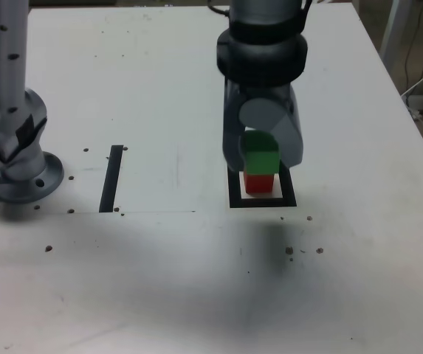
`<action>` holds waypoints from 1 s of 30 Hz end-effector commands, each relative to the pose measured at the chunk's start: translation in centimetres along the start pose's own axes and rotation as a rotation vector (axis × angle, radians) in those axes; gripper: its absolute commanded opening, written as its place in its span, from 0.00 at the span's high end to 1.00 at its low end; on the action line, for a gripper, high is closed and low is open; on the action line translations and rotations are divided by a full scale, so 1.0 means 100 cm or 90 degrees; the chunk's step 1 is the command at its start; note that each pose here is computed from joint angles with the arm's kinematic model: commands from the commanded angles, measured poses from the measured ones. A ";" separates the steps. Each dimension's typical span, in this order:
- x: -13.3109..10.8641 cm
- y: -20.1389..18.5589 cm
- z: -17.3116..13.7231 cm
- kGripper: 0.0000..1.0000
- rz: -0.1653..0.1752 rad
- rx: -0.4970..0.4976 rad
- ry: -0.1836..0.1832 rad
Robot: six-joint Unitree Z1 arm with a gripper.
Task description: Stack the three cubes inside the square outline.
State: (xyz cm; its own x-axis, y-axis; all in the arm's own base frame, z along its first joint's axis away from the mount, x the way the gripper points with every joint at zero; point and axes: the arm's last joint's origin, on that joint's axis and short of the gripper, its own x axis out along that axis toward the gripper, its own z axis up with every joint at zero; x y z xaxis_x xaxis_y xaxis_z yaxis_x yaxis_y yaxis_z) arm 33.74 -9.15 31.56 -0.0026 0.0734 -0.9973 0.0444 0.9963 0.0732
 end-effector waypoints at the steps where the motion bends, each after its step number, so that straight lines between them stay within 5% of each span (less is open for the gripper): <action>1: 0.003 0.012 0.005 0.67 0.006 -0.009 0.005; 12: 0.013 0.047 0.015 0.67 0.005 -0.031 0.023; 30: 0.020 0.047 0.015 0.61 -0.014 -0.024 0.045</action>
State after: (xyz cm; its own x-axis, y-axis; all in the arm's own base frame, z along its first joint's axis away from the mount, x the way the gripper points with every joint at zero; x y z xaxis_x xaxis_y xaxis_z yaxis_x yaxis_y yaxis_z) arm 35.41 -4.43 30.13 -0.0616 0.0546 -0.9966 0.0049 0.9985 0.0544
